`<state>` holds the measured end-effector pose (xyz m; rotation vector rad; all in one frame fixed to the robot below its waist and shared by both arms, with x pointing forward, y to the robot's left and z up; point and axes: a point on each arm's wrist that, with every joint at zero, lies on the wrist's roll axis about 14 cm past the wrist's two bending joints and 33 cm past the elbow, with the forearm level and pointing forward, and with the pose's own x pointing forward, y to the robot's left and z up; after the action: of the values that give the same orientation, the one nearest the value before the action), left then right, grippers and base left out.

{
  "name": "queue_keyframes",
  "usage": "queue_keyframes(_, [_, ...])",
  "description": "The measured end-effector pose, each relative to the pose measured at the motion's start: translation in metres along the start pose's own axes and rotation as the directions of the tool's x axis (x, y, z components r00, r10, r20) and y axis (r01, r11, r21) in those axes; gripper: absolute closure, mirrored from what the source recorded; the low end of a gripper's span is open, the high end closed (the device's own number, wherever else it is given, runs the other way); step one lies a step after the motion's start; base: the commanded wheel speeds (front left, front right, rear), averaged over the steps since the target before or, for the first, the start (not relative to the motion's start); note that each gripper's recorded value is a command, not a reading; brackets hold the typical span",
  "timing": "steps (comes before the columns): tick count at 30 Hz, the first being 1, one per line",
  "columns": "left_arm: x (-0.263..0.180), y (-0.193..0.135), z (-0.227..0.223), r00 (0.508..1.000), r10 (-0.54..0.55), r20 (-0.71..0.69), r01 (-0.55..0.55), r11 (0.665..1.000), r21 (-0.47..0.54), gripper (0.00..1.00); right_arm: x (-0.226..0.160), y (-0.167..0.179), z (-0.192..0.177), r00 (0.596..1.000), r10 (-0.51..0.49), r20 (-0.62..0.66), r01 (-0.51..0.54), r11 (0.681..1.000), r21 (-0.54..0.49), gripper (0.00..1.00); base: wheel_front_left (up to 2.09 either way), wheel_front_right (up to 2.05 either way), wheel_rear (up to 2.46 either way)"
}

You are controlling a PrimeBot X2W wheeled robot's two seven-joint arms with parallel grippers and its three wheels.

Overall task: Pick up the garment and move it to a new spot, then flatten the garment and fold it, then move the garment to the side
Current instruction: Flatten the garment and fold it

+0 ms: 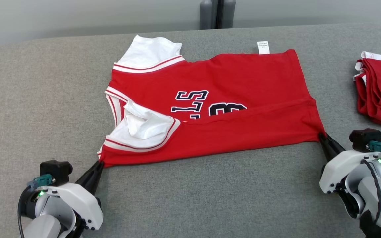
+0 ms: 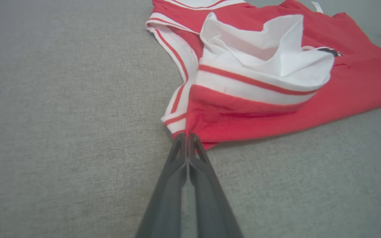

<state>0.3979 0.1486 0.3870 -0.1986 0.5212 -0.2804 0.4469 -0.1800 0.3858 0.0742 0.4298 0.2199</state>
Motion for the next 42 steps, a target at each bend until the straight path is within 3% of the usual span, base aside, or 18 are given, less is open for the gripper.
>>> queue_keyframes(20, [-0.058, -0.029, -0.034, 0.994, -0.044, -0.102, 0.040, 0.998, -0.039, 1.00, -0.062, -0.013, -0.054, 0.997, 0.007, -0.074, -0.002, 0.998, 0.068, 1.00, 0.00, 0.00, 0.00])
queue_keyframes(30, [-0.069, -0.027, -0.026, 0.996, -0.026, -0.080, 0.023, 0.999, -0.036, 1.00, -0.076, -0.020, -0.054, 0.998, 0.002, -0.062, 0.002, 0.998, 0.067, 1.00, 0.00, 0.00, 0.00])
queue_keyframes(41, [-0.072, -0.028, -0.039, 0.992, -0.014, -0.126, 0.007, 0.998, -0.058, 1.00, -0.082, -0.011, -0.065, 0.989, 0.035, -0.141, -0.025, 0.997, 0.072, 1.00, 0.00, 0.00, 0.00])
queue_keyframes(42, [-0.072, -0.028, -0.040, 0.992, -0.010, -0.127, 0.002, 0.998, -0.063, 1.00, -0.082, -0.012, -0.065, 0.989, 0.033, -0.142, -0.023, 0.997, 0.072, 0.96, 0.00, 0.00, 0.00])
